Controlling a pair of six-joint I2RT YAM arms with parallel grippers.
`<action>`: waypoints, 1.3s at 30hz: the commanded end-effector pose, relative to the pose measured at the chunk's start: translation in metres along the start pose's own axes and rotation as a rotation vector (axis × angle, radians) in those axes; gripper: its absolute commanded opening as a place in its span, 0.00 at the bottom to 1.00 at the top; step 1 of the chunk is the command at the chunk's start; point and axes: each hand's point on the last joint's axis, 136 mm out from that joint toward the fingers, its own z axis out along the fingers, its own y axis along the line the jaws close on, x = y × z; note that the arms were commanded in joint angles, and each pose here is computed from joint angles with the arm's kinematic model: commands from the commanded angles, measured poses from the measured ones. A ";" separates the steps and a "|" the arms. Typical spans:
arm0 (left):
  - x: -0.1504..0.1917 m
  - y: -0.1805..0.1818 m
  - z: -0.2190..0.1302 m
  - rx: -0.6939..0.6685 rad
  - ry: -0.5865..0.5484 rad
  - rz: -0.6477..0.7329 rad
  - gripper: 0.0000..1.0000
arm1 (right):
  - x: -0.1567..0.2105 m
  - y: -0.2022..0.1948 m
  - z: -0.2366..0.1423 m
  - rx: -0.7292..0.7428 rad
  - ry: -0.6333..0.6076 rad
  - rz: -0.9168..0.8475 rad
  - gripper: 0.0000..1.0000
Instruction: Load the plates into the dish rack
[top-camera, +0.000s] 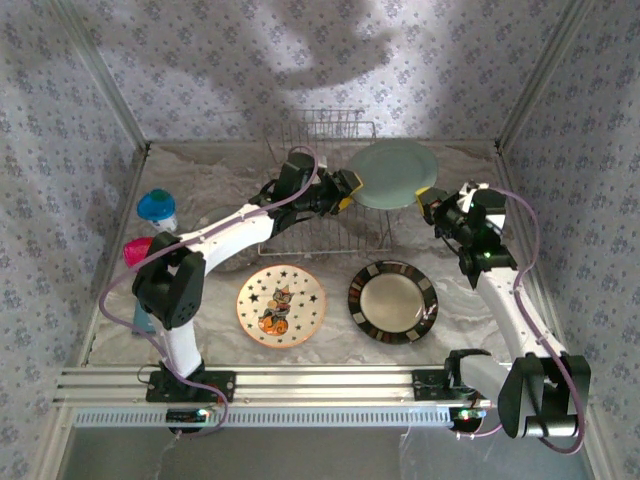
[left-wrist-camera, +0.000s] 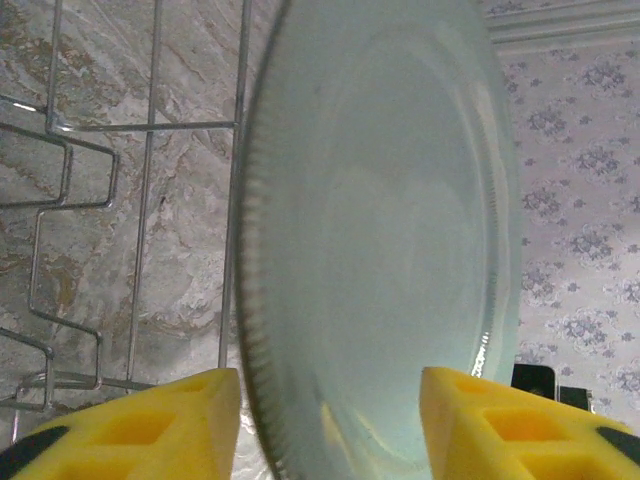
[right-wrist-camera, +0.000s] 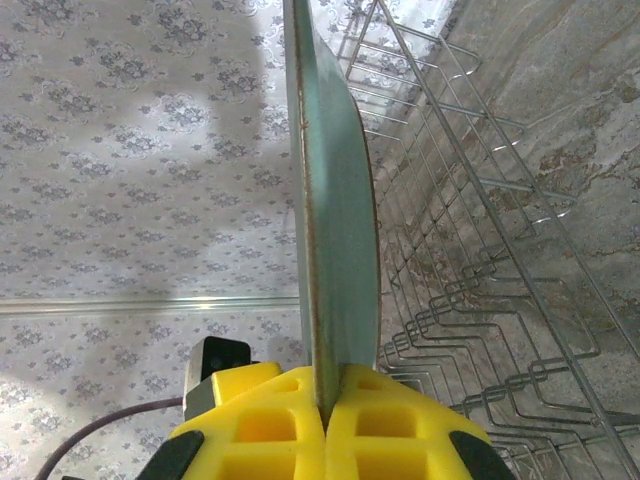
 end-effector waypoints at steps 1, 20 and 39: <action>0.000 -0.004 0.005 0.029 -0.003 0.000 0.46 | -0.007 0.056 -0.015 -0.188 -0.053 -0.084 0.00; -0.002 0.000 0.009 0.036 -0.012 -0.018 0.00 | 0.006 0.051 -0.008 -0.185 -0.030 -0.072 0.00; -0.015 -0.010 0.002 0.058 -0.036 0.015 0.00 | 0.015 0.026 0.006 -0.100 0.027 -0.069 0.05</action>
